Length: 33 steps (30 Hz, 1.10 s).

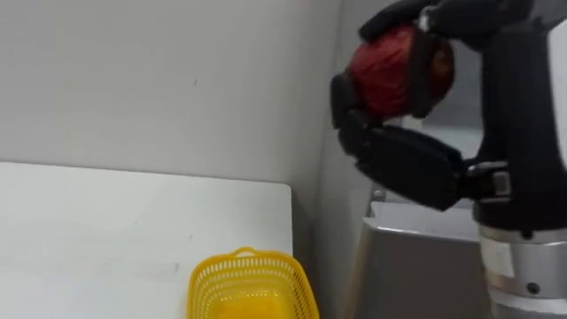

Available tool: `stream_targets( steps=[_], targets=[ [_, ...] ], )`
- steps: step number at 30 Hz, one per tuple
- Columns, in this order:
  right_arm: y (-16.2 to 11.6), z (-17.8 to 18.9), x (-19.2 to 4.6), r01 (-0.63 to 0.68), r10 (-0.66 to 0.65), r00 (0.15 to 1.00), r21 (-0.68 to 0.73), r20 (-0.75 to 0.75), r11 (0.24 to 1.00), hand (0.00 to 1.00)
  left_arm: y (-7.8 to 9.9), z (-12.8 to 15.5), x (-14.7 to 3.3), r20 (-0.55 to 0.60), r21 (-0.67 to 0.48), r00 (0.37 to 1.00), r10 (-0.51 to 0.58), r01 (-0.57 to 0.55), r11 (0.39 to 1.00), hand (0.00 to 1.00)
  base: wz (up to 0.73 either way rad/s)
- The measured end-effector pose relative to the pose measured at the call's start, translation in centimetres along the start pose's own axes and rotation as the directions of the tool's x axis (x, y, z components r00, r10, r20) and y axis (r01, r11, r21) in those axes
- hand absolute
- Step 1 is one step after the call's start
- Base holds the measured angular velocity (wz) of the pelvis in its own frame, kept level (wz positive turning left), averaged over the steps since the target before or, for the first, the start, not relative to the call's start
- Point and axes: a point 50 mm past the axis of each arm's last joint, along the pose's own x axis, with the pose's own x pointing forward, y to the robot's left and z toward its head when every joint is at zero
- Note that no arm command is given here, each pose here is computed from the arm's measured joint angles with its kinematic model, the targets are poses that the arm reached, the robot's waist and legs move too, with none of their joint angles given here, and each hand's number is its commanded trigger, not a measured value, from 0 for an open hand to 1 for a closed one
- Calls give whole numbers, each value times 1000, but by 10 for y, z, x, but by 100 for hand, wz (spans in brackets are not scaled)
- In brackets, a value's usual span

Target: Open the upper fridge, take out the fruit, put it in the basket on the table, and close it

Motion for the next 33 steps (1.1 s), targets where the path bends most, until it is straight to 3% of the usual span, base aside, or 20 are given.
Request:
stream_targets(
  steps=[7,14,23,33],
  targets=[
    [24,3,-7,-197,198,980,-35,18,980,100,0,-1,0,-6,2,999,-32,32,999,0,4],
    [39,3,-14,-307,308,952,-22,8,951,100,3,2,0,2,9,999,-33,33,999,0,4],
    [60,-25,-31,-426,416,902,-79,-118,901,100,5,-3,0,-10,10,999,-45,45,999,0,7],
    [79,-66,-63,-575,531,791,-72,-304,815,100,7,4,-1,19,11,999,-47,47,999,0,4]
  ],
)
